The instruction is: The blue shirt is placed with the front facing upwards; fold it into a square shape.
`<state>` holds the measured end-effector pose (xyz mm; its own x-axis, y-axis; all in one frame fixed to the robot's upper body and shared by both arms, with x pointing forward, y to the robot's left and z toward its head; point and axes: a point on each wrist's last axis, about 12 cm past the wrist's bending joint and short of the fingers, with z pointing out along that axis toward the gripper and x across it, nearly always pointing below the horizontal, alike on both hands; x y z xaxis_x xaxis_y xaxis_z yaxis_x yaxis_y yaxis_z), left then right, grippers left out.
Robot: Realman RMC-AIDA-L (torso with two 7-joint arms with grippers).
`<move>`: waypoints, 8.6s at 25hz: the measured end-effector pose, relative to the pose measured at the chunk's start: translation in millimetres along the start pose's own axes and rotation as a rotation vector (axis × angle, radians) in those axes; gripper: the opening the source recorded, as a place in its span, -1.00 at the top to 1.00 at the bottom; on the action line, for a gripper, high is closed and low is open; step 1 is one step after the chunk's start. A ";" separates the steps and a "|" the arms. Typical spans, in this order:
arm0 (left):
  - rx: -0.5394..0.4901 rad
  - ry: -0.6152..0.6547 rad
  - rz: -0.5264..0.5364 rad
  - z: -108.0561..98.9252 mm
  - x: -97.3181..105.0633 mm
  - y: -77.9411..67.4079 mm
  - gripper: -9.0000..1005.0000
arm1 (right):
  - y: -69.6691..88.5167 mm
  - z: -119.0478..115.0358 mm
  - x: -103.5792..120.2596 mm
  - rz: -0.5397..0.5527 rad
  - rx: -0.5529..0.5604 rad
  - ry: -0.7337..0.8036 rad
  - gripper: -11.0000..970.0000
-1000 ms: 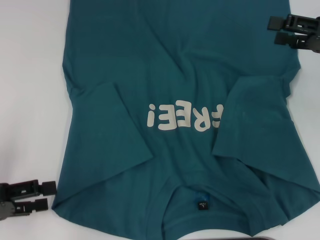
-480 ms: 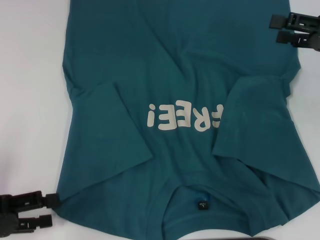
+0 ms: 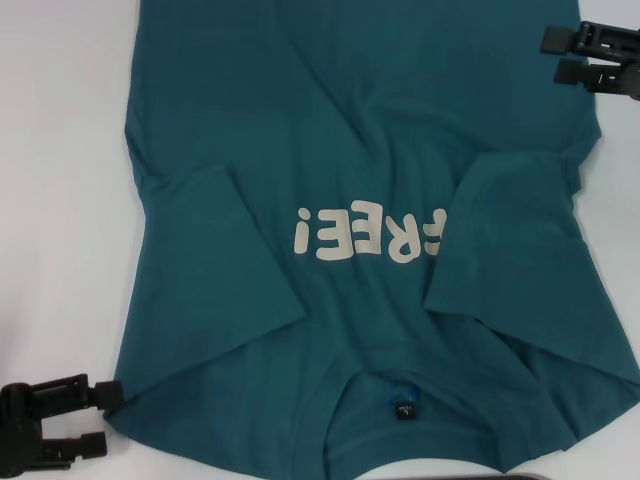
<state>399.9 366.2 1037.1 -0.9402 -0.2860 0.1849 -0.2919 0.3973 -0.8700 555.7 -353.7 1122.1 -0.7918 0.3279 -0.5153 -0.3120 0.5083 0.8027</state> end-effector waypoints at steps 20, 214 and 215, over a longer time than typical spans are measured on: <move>-0.034 -0.009 -0.039 8.7 -3.2 2.8 -0.86 | -1.4 -3.0 -2.5 0.009 0.007 -0.027 -0.94; 0.017 -0.061 0.248 26.5 -44.2 -43.7 0.89 | -20.8 -13.9 67.4 0.046 0.190 0.633 -0.92; 0.017 -0.061 0.248 26.5 -44.2 -43.6 0.89 | -21.0 -14.3 68.7 0.047 0.190 0.639 -0.92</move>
<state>458.9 338.4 1054.8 -0.9703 -0.2336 -0.0625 -0.0501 0.4472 -0.8930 500.3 -353.3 1074.1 -0.9760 -0.1534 -0.1547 -0.2176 0.6554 0.7232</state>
